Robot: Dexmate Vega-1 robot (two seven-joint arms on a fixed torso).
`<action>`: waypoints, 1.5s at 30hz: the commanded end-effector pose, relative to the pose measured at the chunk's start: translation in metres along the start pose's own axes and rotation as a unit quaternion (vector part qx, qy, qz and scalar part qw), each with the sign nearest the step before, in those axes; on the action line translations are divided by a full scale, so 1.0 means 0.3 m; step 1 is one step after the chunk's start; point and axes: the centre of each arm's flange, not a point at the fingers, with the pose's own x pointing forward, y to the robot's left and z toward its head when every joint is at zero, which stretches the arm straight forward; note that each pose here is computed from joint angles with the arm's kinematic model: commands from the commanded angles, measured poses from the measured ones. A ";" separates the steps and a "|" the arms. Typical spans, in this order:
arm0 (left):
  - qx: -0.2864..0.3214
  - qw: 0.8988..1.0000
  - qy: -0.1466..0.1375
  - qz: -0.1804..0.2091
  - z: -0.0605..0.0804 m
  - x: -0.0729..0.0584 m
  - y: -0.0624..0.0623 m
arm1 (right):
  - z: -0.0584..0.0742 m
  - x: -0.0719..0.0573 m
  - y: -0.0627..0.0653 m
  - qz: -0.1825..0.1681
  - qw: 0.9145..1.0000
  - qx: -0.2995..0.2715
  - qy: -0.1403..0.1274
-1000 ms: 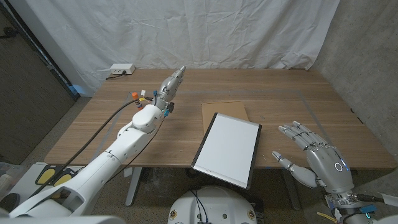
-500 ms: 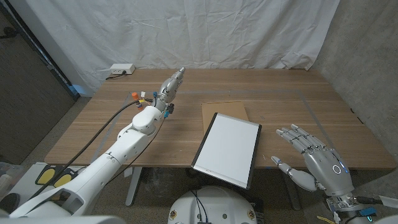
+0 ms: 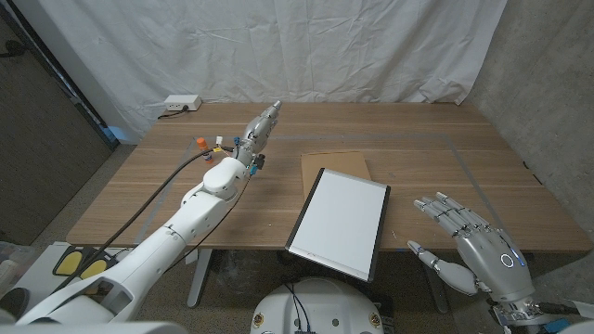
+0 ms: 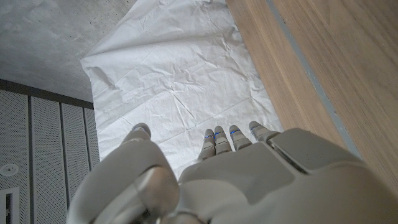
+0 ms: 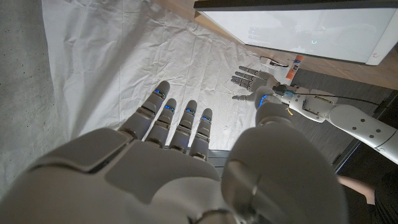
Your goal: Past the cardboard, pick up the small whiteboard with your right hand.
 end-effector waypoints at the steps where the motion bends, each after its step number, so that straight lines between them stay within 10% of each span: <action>1: -0.003 1.000 0.000 -0.005 -0.007 0.008 -0.022 | 0.021 -0.036 -0.002 0.011 1.000 0.014 0.004; 24: 0.001 1.000 -0.004 0.002 0.013 -0.004 0.019 | 0.048 -0.025 0.015 0.033 0.993 0.106 0.024; 45: -0.005 1.000 0.006 0.009 -0.020 -0.019 0.061 | 0.023 0.025 0.016 0.091 0.953 0.276 0.090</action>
